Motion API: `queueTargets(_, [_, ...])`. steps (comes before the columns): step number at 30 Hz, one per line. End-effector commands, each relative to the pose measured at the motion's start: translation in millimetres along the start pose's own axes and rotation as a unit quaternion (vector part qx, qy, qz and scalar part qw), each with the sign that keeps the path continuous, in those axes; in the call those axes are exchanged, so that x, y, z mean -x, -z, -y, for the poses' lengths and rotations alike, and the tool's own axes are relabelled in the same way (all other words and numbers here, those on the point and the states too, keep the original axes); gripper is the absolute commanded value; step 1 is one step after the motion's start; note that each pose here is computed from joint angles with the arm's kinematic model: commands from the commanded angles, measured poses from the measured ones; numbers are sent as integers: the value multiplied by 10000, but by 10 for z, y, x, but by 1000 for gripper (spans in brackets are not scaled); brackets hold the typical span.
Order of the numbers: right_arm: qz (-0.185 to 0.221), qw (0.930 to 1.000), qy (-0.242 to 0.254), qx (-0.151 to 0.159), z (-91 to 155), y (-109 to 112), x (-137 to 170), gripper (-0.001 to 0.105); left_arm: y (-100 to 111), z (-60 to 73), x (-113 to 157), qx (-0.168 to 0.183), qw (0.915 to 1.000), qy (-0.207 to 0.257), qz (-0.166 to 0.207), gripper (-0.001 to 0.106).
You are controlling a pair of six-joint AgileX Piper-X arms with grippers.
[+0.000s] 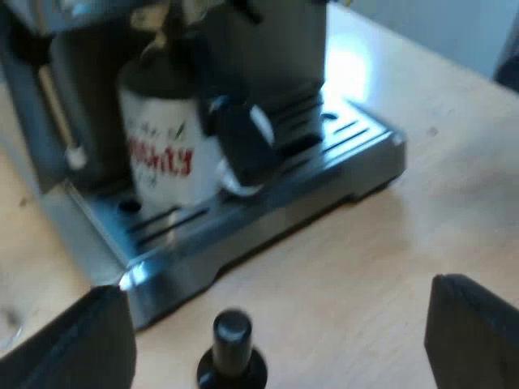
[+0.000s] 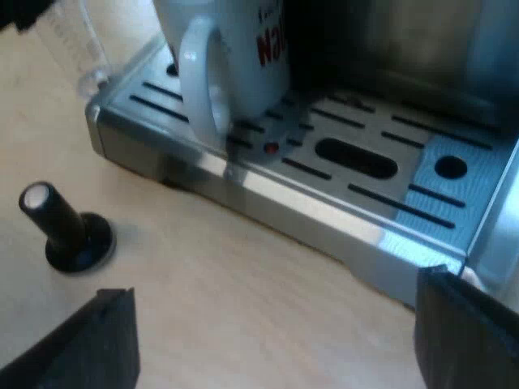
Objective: Remove mug from coffee machine
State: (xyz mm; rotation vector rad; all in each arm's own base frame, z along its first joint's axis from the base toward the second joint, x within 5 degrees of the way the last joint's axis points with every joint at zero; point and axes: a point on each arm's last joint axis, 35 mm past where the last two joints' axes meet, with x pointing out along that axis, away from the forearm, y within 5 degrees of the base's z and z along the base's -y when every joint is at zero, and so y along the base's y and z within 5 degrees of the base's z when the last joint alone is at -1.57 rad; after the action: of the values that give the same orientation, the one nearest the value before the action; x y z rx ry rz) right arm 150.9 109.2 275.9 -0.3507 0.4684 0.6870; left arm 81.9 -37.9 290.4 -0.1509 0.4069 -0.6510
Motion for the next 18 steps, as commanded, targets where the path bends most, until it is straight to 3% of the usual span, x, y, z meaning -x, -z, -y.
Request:
queueTargets(1, [238, 9997, 65, 11, 17, -84, -55, 71, -61, 20, 8, -100, 9997, 109, 181, 79])
queueTargets(4, [300, 9995, 77, 13, 24, -105, -147, 71, -61, 20, 8, -99, 9997, 108, 179, 79])
queueTargets(9, [155, 9996, -1, -243, 19, -76, -272, 71, -60, 20, 8, -99, 9997, 120, 178, 79])
queueTargets(18, [103, 9998, -146, 113, -237, -92, -505, 71, -60, 20, 8, -94, 9997, 120, 178, 79])
